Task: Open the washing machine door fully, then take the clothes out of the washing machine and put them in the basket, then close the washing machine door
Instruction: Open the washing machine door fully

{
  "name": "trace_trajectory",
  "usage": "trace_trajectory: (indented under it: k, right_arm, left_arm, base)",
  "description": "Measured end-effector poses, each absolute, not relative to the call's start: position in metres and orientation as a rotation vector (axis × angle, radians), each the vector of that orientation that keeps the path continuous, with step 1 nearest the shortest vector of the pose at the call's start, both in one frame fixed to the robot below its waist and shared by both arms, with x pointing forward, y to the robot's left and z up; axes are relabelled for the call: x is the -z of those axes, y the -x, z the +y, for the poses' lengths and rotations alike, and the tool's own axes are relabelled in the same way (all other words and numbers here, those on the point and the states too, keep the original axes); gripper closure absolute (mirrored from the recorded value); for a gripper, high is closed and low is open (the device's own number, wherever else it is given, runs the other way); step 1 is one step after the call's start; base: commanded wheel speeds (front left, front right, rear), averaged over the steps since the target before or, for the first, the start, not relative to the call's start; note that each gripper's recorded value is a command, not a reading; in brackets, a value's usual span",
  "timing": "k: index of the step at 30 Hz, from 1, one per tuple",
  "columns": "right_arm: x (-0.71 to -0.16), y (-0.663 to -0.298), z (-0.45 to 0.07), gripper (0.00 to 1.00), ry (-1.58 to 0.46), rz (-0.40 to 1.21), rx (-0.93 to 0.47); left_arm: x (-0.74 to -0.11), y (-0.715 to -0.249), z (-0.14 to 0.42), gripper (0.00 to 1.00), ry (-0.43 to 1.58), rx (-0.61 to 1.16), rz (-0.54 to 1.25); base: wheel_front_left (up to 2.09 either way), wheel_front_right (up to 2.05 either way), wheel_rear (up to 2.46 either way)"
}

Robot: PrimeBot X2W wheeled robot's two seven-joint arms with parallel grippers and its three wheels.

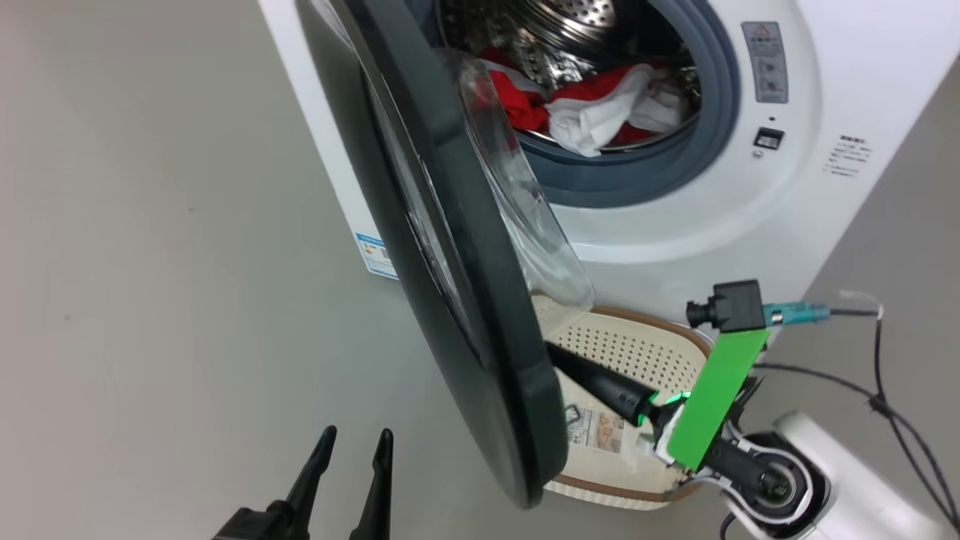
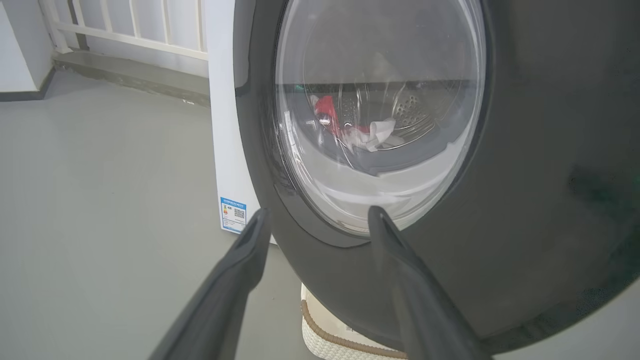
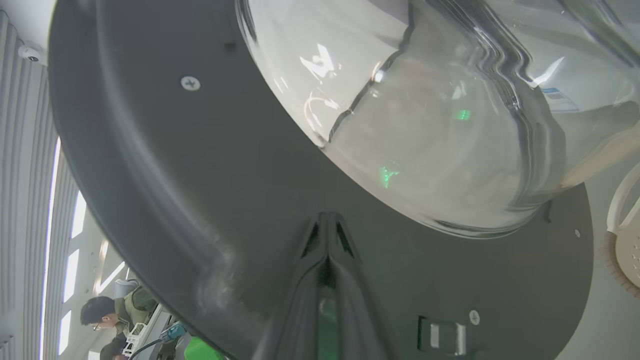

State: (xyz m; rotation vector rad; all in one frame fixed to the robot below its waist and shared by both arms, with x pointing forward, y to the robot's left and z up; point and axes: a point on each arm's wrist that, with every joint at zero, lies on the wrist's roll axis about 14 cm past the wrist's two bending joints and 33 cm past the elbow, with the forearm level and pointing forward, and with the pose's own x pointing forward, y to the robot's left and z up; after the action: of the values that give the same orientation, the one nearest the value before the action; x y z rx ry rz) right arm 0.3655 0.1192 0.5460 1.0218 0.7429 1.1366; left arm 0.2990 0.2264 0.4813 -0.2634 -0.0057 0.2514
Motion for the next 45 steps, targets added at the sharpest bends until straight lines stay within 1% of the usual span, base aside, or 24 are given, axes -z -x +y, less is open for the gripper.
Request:
trace_trajectory:
  k: [7,17,30,37,39,40,41,45]
  right_arm:
    - [-0.548,-0.341,0.138,1.00,-1.016,0.792,-1.194]
    - [-0.556,-0.315,0.161,1.00,-0.990,0.824,-1.274]
    - [-0.556,-0.308,0.169,1.00,-1.003,0.849,-1.294]
    - [-0.556,-0.310,0.168,1.00,-0.978,0.826,-1.288]
    - [-0.557,-0.312,0.166,0.87,-0.980,0.813,-1.277]
    - [-0.557,-0.313,0.165,0.84,-0.979,0.805,-1.272]
    - [-0.557,-0.314,0.164,0.82,-0.978,0.798,-1.265]
    - [-0.556,-0.319,0.159,0.60,-0.987,0.772,-1.233]
  left_arm:
    - [-0.488,-0.284,0.238,0.00,0.256,-0.295,-0.036]
    - [-0.489,-0.261,0.254,0.00,0.261,-0.372,-0.054]
    - [-0.494,-0.258,0.263,0.00,0.253,-0.407,-0.070]
    - [-0.495,-0.259,0.262,0.00,0.254,-0.403,-0.074]
    - [-0.495,-0.259,0.262,0.00,0.255,-0.400,-0.076]
    - [-0.495,-0.259,0.261,0.00,0.256,-0.398,-0.076]
    - [-0.495,-0.259,0.261,0.00,0.256,-0.396,-0.076]
    - [-0.494,-0.261,0.258,0.00,0.258,-0.379,-0.072]
  base:
    - [0.00,0.00,0.00]
    - [0.00,0.00,0.00]
    - [0.00,0.00,0.00]
    - [0.00,0.00,0.00]
    - [0.00,0.00,0.00]
    - [0.00,0.00,0.00]
    - [0.00,0.00,0.00]
    - [0.00,0.00,0.00]
